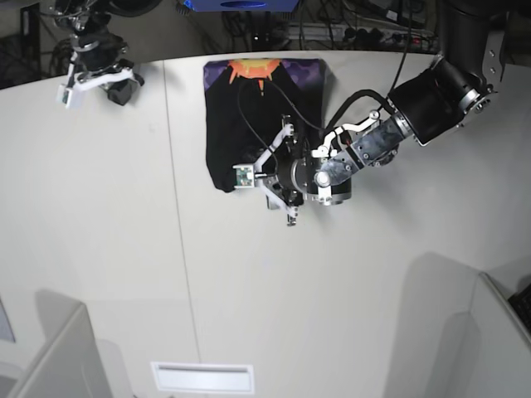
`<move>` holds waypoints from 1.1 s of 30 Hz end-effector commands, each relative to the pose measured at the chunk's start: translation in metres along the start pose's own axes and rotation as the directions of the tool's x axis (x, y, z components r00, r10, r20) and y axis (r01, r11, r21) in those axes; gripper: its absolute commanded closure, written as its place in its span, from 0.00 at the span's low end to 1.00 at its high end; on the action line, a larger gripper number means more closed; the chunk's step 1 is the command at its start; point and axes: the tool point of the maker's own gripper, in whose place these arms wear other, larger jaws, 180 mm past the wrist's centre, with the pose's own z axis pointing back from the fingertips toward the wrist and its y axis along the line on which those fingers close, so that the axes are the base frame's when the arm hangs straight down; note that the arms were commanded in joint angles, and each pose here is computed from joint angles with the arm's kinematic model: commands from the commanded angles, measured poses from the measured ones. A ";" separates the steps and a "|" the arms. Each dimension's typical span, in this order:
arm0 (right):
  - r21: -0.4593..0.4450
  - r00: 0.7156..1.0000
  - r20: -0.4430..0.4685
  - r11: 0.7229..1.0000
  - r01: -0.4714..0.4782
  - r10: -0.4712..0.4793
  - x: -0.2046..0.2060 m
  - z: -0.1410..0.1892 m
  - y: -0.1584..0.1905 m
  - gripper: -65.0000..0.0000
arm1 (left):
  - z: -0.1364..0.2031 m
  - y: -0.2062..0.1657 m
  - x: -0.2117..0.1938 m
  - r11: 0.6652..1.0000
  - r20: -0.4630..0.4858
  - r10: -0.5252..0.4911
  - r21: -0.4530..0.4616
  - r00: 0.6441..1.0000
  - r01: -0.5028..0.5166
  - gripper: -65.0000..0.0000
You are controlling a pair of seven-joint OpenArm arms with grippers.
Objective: Fold the T-shirt properly
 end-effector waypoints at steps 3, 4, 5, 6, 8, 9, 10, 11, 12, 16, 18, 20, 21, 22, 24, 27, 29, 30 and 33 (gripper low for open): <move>0.036 1.000 0.015 0.999 -0.018 0.017 0.003 -0.001 0.012 1.00 | 0.018 0.020 0.019 0.998 0.045 -0.040 0.056 0.998 0.037 0.37; 0.045 1.000 0.010 0.999 -0.021 0.021 0.002 -0.002 0.015 1.00 | 0.023 0.027 0.024 0.997 0.063 -0.035 0.077 0.997 0.030 0.36; 0.053 1.000 0.008 0.998 -0.023 0.022 0.001 -0.003 0.018 1.00 | 0.029 0.033 0.028 0.995 0.081 -0.029 0.097 0.996 0.021 0.35; 0.057 1.000 0.006 0.998 -0.025 0.025 0.001 -0.003 0.019 1.00 | 0.035 0.041 0.031 0.993 0.097 -0.021 0.118 0.995 0.010 0.35; 0.058 1.000 0.007 0.998 -0.025 0.025 0.001 -0.004 0.019 1.00 | 0.046 0.054 0.036 0.988 0.125 -0.007 0.156 0.992 -0.012 0.35; 0.058 1.000 0.007 0.998 -0.025 0.025 0.001 -0.004 0.019 1.00 | 0.053 0.061 0.039 0.984 0.144 -0.002 0.179 0.990 -0.024 0.35; 0.058 1.000 0.007 0.998 -0.025 0.025 0.001 -0.004 0.019 1.00 | 0.059 0.066 0.042 0.980 0.162 0.003 0.196 0.987 -0.035 0.35; 0.057 1.000 0.009 0.998 -0.025 0.024 0.001 -0.003 0.019 1.00 | 0.067 0.071 0.047 0.975 0.186 0.005 0.216 0.983 -0.046 0.35; 0.055 1.000 0.009 0.998 -0.028 0.027 0.002 -0.003 0.018 1.00 | 0.077 0.078 0.052 0.969 0.213 0.005 0.242 0.977 -0.057 0.36; 0.046 0.998 0.011 0.997 -0.061 0.061 0.007 -0.001 0.011 1.00 | 0.115 0.092 0.059 0.935 0.312 0.024 0.329 0.950 -0.132 0.38; 0.036 0.996 0.007 0.995 -0.094 0.094 0.010 0.002 0.004 1.00 | 0.131 0.095 0.048 0.911 0.346 0.063 0.364 0.936 -0.195 0.50; 0.028 0.993 0.015 0.993 -0.119 0.118 0.014 0.005 0.000 1.00 | 0.145 0.094 0.032 0.886 0.362 0.093 0.394 0.928 -0.242 0.77; 0.024 0.991 0.034 0.991 -0.132 0.131 0.017 0.008 -0.003 1.00 | 0.152 0.092 0.027 0.875 0.373 0.101 0.408 0.922 -0.261 0.93; 0.031 0.987 0.060 0.988 -0.153 0.151 0.021 0.011 -0.004 1.00 | 0.158 0.090 0.024 0.866 0.384 0.108 0.417 0.917 -0.277 1.00; 0.072 0.973 0.106 0.974 -0.215 0.207 0.024 0.020 -0.001 1.00 | 0.167 0.089 0.009 0.834 0.423 0.151 0.431 0.893 -0.345 1.00; 0.100 0.963 0.133 0.963 -0.249 0.235 0.022 0.029 0.001 1.00 | 0.179 0.084 -0.018 0.784 0.503 0.177 0.448 0.846 -0.431 1.00; 0.090 0.959 0.114 0.958 -0.271 0.260 0.019 0.033 -0.006 1.00 | 0.178 0.069 -0.023 0.788 0.535 0.136 0.452 0.834 -0.418 1.00; 0.085 0.955 0.098 0.954 -0.288 0.279 0.016 0.035 -0.009 1.00 | 0.175 0.059 -0.028 0.797 0.531 0.111 0.457 0.840 -0.394 1.00; 0.058 0.935 0.062 0.934 -0.353 0.349 0.008 0.038 -0.013 1.00 | 0.165 0.023 -0.039 0.827 0.529 0.074 0.442 0.845 -0.349 1.00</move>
